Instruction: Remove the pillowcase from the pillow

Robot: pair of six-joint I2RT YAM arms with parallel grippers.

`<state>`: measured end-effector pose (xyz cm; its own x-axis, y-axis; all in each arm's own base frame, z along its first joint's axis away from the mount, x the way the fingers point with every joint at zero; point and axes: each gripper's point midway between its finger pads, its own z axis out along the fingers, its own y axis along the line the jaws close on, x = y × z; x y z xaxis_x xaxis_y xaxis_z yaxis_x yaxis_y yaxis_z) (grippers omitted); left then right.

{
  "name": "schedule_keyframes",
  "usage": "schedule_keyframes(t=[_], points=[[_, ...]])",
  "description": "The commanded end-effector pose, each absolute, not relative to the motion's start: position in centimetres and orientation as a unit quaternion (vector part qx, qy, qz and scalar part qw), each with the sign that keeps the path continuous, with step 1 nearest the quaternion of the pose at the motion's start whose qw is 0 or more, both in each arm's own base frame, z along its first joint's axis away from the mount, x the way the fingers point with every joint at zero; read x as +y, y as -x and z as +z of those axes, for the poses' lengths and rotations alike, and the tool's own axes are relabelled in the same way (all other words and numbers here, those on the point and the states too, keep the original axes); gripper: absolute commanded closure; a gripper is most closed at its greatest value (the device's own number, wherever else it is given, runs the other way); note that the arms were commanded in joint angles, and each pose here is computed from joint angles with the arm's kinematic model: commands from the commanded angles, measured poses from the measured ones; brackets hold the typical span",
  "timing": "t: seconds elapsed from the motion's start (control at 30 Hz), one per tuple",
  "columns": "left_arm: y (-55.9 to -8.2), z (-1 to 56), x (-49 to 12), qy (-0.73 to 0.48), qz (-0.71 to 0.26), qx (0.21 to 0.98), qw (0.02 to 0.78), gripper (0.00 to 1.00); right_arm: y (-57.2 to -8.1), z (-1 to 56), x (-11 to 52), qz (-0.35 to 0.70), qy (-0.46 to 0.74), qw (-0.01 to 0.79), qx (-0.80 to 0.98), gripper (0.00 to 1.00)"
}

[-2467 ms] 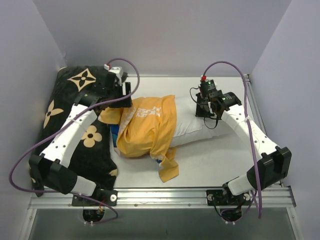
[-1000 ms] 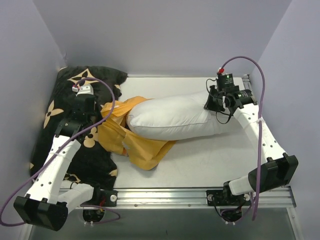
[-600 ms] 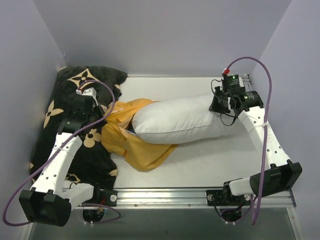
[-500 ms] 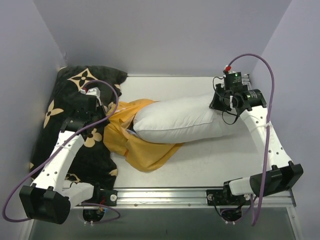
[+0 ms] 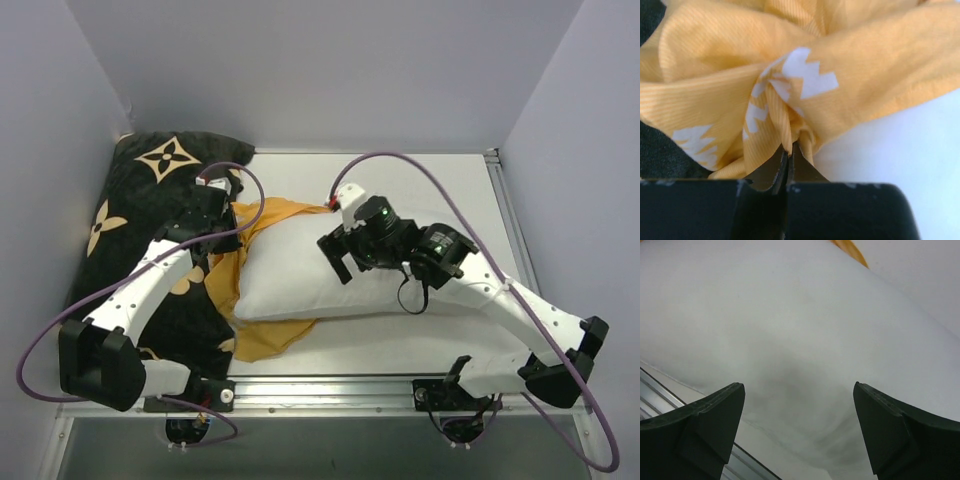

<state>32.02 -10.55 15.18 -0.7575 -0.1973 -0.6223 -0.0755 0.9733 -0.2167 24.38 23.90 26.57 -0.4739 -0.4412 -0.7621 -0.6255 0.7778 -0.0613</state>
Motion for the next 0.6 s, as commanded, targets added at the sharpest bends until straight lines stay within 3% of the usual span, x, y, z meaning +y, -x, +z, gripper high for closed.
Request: schedule_keyframes(t=[0.0, 0.27, 0.47, 0.5, 0.53, 0.57], points=[[-35.1, 18.8, -11.5, 0.083, -0.112, 0.908, 0.396, 1.0, -23.9, 23.3, 24.8, 0.031, 0.4, 0.401, 0.823, 0.0], [-35.9, 19.1, -12.3, 0.082, -0.132, 0.906, 0.394, 1.0, -20.5, 19.2, 29.6, 0.034, 0.501, 0.398, 0.768, 0.0], [-35.8, 18.7, -12.6, 0.08, -0.138, 0.907, 0.39, 1.0, -20.5, 14.0, 31.2, 0.005, 0.528, 0.341, 0.778, 0.01], [-35.7, 18.8, -12.6, 0.079, -0.139, 0.906, 0.391, 1.0, -21.2, 13.4, 31.0, -0.001, 0.517, 0.335, 0.788, 0.13], [-35.7, 18.7, -12.6, 0.078, -0.139, 0.907, 0.391, 1.0, -22.0, 13.6, 31.3, -0.004, 0.508, 0.336, 0.793, 0.32], [-35.6, 19.2, -12.6, 0.078, -0.142, 0.904, 0.395, 1.0, -22.6, 12.4, 30.7, -0.023, 0.505, 0.315, 0.803, 0.59]])
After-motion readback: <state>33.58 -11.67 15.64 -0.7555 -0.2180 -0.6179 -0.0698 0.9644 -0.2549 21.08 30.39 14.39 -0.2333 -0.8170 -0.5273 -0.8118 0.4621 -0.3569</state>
